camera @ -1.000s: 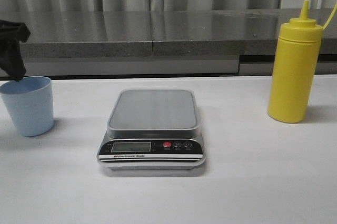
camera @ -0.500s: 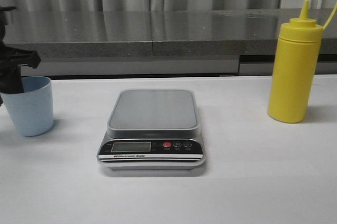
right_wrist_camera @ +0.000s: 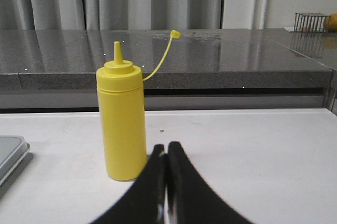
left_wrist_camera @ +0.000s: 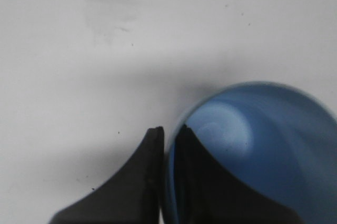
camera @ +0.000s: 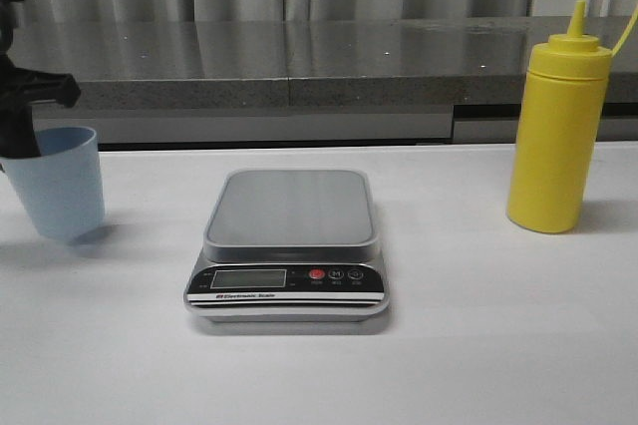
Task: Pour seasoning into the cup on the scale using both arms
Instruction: 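Lift the blue cup and carry it over the scale, then lower the cup onto the scale, release, and raise the left gripper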
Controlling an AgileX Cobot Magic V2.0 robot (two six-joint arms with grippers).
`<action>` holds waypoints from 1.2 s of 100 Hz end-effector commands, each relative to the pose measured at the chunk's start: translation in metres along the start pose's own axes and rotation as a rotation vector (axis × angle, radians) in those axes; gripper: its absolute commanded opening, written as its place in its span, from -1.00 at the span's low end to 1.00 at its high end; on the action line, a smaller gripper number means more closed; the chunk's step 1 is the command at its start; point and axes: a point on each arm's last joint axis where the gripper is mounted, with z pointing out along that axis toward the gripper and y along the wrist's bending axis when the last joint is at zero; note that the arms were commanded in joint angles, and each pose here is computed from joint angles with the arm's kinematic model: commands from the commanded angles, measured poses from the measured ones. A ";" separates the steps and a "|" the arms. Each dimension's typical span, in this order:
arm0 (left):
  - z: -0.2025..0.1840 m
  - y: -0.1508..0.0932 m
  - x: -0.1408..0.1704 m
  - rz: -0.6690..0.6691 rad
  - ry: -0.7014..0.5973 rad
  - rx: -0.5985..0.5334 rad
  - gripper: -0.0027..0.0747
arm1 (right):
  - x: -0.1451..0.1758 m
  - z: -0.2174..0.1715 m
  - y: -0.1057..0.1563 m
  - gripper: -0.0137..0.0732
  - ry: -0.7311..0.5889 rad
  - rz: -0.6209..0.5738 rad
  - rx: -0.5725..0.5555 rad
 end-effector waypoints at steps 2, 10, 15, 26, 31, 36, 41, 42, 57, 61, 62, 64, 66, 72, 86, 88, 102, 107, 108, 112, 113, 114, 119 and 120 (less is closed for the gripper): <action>-0.042 -0.013 -0.025 0.020 -0.135 0.028 -0.98 | -0.014 -0.003 0.001 -0.82 -0.114 -0.008 -0.006; -0.053 -0.022 -0.032 0.046 -0.142 0.043 -0.98 | -0.014 -0.003 0.001 -0.82 -0.114 -0.008 -0.006; -0.060 -0.031 -0.037 0.073 -0.145 0.055 -0.98 | -0.014 -0.003 0.001 -0.82 -0.114 -0.008 -0.006; -0.073 -0.055 -0.045 0.128 -0.176 0.089 -0.98 | -0.014 -0.003 0.001 -0.82 -0.114 -0.008 -0.006; -0.078 -0.068 -0.047 0.156 -0.195 0.107 -0.98 | -0.014 -0.003 0.001 -0.82 -0.114 -0.008 -0.006; -0.083 -0.081 -0.049 0.185 -0.211 0.126 -0.98 | -0.014 -0.003 0.001 -0.82 -0.114 -0.008 -0.006; -0.087 -0.095 -0.049 0.216 -0.223 0.146 -0.98 | -0.014 -0.003 0.001 -0.82 -0.114 -0.008 -0.006; -0.088 -0.099 -0.048 0.224 -0.228 0.152 -0.98 | -0.014 -0.003 0.001 -0.82 -0.114 -0.008 -0.006; -0.092 -0.139 -0.041 0.353 -0.261 0.205 -0.98 | -0.014 -0.003 0.001 -0.82 -0.114 -0.008 -0.006; -0.091 -0.149 -0.039 0.377 -0.264 0.217 -0.98 | -0.014 -0.003 0.001 -0.82 -0.114 -0.008 -0.006; -0.090 -0.150 -0.039 0.379 -0.265 0.219 -0.98 | -0.014 -0.003 0.001 -0.82 -0.114 -0.008 -0.006; -0.089 -0.154 -0.038 0.387 -0.262 0.224 -0.98 | -0.014 -0.003 0.001 -0.82 -0.114 -0.008 -0.006; -0.087 -0.158 -0.037 0.395 -0.257 0.228 -0.98 | -0.014 -0.003 0.001 -0.82 -0.114 -0.008 -0.006; -0.082 -0.166 -0.036 0.411 -0.243 0.237 -0.98 | -0.014 -0.003 0.001 -0.82 -0.114 -0.008 -0.006; -0.067 -0.184 -0.035 0.442 -0.213 0.255 -0.98 | -0.014 -0.003 0.001 -0.82 -0.114 -0.008 -0.006; -0.065 -0.186 -0.036 0.443 -0.209 0.257 -0.98 | -0.014 -0.003 0.001 -0.82 -0.114 -0.008 -0.006; -0.053 -0.194 -0.035 0.457 -0.178 0.260 -0.98 | -0.014 -0.003 0.001 -0.82 -0.114 -0.008 -0.006; -0.048 -0.195 -0.035 0.458 -0.166 0.257 -0.98 | -0.014 -0.003 0.001 -0.82 -0.114 -0.008 -0.006; -0.046 -0.195 -0.035 0.458 -0.163 0.257 -0.98 | -0.014 -0.003 0.001 -0.82 -0.114 -0.008 -0.006; -0.043 -0.194 -0.034 0.457 -0.153 0.254 -0.98 | -0.014 -0.003 0.001 -0.82 -0.114 -0.008 -0.006; -0.042 -0.194 -0.034 0.457 -0.149 0.253 -0.98 | -0.014 -0.003 0.001 -0.82 -0.114 -0.008 -0.006; -0.041 -0.194 -0.034 0.457 -0.146 0.253 -0.98 | -0.014 -0.003 0.001 -0.82 -0.114 -0.008 -0.006; -0.038 -0.194 -0.034 0.458 -0.138 0.251 -0.98 | -0.014 -0.003 0.001 -0.82 -0.114 -0.008 -0.006; -0.037 -0.194 -0.034 0.458 -0.136 0.251 -0.98 | -0.014 -0.003 0.001 -0.82 -0.114 -0.008 -0.006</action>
